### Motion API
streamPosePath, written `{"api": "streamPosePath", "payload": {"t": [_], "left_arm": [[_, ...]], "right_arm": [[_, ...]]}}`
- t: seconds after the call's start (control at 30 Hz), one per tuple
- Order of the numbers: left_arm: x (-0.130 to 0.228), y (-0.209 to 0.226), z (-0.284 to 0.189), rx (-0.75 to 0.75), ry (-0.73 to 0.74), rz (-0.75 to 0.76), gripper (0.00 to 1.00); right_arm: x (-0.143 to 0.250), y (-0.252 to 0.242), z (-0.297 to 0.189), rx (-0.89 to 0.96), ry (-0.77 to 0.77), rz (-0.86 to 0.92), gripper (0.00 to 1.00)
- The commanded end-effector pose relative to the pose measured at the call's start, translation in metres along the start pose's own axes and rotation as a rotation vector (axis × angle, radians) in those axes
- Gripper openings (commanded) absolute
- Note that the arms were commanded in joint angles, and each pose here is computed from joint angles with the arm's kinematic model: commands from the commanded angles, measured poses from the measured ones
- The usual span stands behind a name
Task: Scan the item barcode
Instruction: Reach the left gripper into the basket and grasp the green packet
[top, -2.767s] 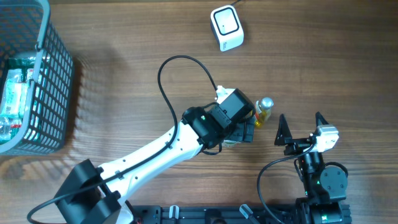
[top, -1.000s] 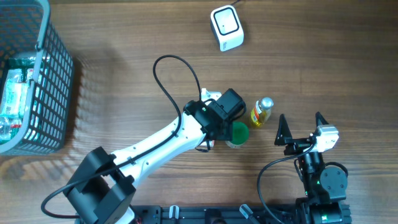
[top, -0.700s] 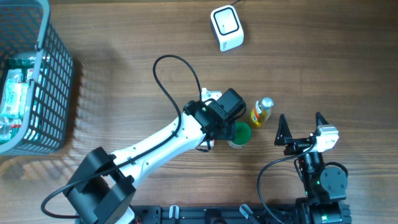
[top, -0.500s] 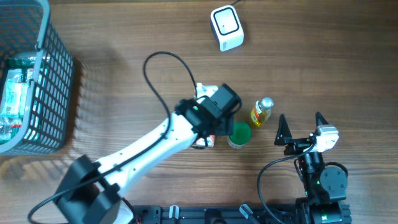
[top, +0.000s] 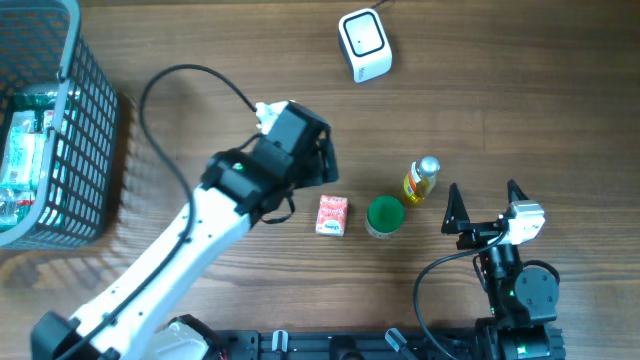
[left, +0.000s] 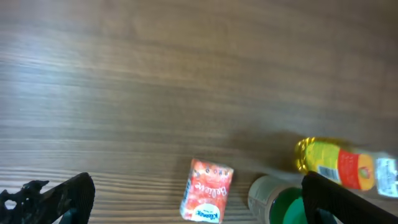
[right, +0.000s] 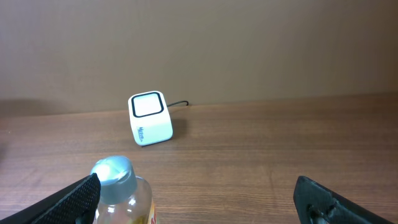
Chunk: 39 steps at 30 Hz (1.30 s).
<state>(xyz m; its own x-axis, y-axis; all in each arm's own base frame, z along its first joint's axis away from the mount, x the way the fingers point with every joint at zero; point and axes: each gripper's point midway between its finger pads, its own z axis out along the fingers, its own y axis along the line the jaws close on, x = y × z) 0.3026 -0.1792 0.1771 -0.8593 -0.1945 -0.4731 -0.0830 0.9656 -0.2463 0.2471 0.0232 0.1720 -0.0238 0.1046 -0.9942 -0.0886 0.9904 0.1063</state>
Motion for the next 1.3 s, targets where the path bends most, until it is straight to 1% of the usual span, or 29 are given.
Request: {"api": "streamPosePath", "payload": {"t": [0.0,0.03,0.07,0.17,0.23,0.27,0.3,0.37,0.43,0.5,0.53,0.63,0.7,0.8,0.87,0.93,1.03,1.17,1.27], "left_arm": [[-0.032,0.020,-0.031,0.002,-0.082,0.014,1.00],[-0.044,0.028,-0.043,-0.011,-0.105,0.063,1.00],[-0.053,0.033,-0.052,-0.020,-0.122,0.080,1.00],[-0.093,0.047,-0.091,-0.037,-0.216,0.098,1.00],[-0.125,0.056,-0.122,-0.047,-0.313,0.106,1.00],[-0.148,0.065,-0.147,-0.065,-0.399,0.095,1.00],[-0.161,0.073,-0.160,-0.086,-0.449,0.087,1.00],[-0.185,0.098,-0.187,-0.175,-0.549,0.070,1.00],[-0.204,0.136,-0.206,-0.313,-0.625,0.054,1.00],[-0.208,0.169,-0.215,-0.427,-0.629,0.047,1.00],[-0.208,0.193,-0.220,-0.498,-0.623,0.024,1.00],[-0.207,0.240,-0.229,-0.606,-0.601,-0.031,1.00],[-0.202,0.287,-0.233,-0.704,-0.563,-0.100,1.00],[-0.194,0.339,-0.226,-0.775,-0.496,-0.179,1.00],[-0.188,0.371,-0.211,-0.793,-0.412,-0.169,1.00],[-0.182,0.396,-0.192,-0.769,-0.341,-0.163,1.00],[-0.173,0.425,-0.154,-0.663,-0.248,-0.148,1.00],[-0.162,0.463,-0.125,-0.633,-0.181,-0.155,1.00],[-0.154,0.475,-0.088,-0.469,-0.142,-0.079,1.00]], "right_arm": [[-0.001,-0.003,0.000,0.018,-0.006,-0.009,1.00],[-0.001,-0.003,0.000,0.018,-0.006,-0.009,1.00],[-0.001,-0.003,0.000,0.018,-0.006,-0.010,1.00],[-0.001,-0.003,0.000,0.018,-0.006,-0.009,1.00],[-0.001,-0.003,0.000,0.018,-0.006,-0.009,1.00],[-0.001,-0.004,0.000,0.018,-0.006,-0.010,1.00],[-0.001,-0.004,0.000,0.018,-0.006,-0.010,1.00],[-0.001,-0.004,0.000,0.018,-0.006,-0.009,1.00],[-0.001,-0.003,0.000,0.018,-0.006,-0.009,1.00],[-0.001,-0.003,0.000,0.018,-0.006,-0.009,1.00],[-0.001,-0.003,0.000,0.018,-0.006,-0.009,1.00],[-0.001,-0.003,0.000,0.018,-0.006,-0.009,1.00],[-0.001,-0.003,0.000,0.018,-0.006,-0.009,1.00],[-0.001,-0.003,0.000,0.018,-0.006,-0.009,1.00],[-0.001,-0.003,0.000,0.018,-0.006,-0.009,1.00],[-0.001,-0.003,0.000,0.018,-0.006,-0.009,1.00],[-0.001,-0.004,0.000,0.018,-0.006,-0.009,1.00],[-0.001,-0.004,0.000,0.018,-0.006,-0.009,1.00],[-0.001,-0.003,0.000,0.018,-0.006,-0.009,1.00]]}}
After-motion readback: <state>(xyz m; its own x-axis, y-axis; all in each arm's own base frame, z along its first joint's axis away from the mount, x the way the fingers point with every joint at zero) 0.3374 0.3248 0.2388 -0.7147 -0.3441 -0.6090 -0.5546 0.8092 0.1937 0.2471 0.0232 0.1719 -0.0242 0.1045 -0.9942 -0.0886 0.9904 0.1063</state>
